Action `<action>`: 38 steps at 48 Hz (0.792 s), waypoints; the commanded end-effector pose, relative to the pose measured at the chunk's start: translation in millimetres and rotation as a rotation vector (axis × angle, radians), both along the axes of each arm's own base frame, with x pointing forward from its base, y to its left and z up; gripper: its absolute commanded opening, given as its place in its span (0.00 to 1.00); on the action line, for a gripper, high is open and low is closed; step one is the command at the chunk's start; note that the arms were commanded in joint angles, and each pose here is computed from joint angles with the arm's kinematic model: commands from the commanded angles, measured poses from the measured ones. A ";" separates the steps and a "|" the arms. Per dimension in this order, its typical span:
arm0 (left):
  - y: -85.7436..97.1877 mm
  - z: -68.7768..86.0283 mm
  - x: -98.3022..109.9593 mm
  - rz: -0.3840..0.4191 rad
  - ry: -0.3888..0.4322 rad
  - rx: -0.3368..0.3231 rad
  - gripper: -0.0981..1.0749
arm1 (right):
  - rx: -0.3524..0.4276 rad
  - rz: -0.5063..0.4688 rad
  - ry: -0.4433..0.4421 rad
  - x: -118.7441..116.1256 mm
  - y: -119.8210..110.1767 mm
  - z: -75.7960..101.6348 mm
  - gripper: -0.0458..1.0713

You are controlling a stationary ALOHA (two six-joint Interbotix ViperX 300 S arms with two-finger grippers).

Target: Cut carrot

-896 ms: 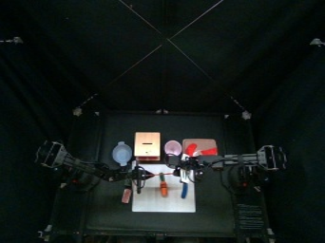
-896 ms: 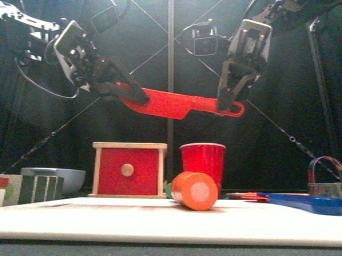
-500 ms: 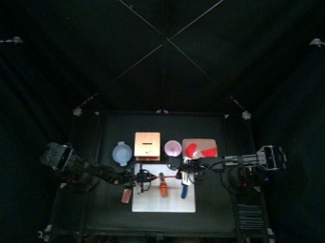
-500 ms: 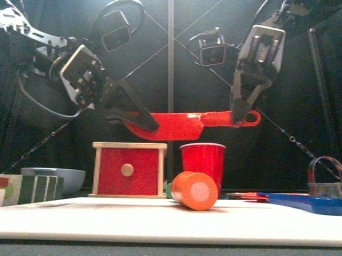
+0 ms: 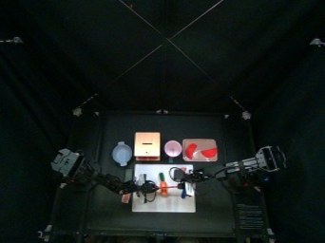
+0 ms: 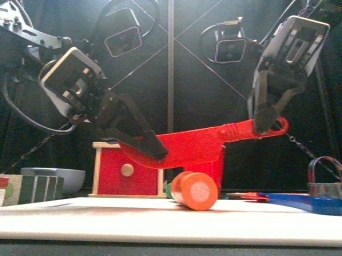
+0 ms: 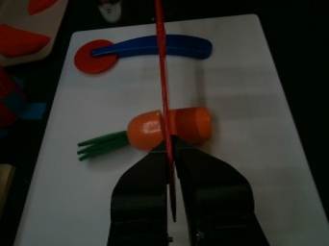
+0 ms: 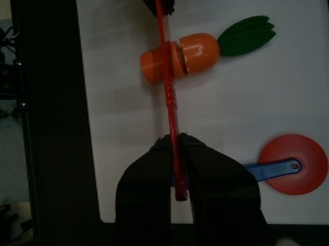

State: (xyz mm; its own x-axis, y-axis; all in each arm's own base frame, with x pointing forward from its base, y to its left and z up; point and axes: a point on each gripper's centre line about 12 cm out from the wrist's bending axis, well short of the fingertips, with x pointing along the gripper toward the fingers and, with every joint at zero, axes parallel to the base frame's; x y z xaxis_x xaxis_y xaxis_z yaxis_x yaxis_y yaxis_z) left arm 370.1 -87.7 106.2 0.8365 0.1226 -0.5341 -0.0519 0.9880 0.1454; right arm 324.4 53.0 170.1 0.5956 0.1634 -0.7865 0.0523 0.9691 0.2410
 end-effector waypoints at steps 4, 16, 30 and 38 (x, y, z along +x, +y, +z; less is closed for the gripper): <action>1.6 5.5 3.8 0.008 -0.018 -0.002 0.45 | -0.004 -0.001 -0.039 3.5 -0.8 8.9 0.37; 3.4 2.0 4.0 0.013 -0.009 0.001 0.45 | -0.031 0.003 -0.023 2.7 -6.6 2.7 0.37; 3.5 -16.7 -0.7 0.011 0.052 0.004 0.45 | -0.033 0.001 0.028 4.4 -4.6 -19.2 0.37; 3.0 -29.3 -7.6 0.007 0.108 -0.008 0.45 | -0.025 -0.017 0.054 8.1 -3.9 -35.8 0.37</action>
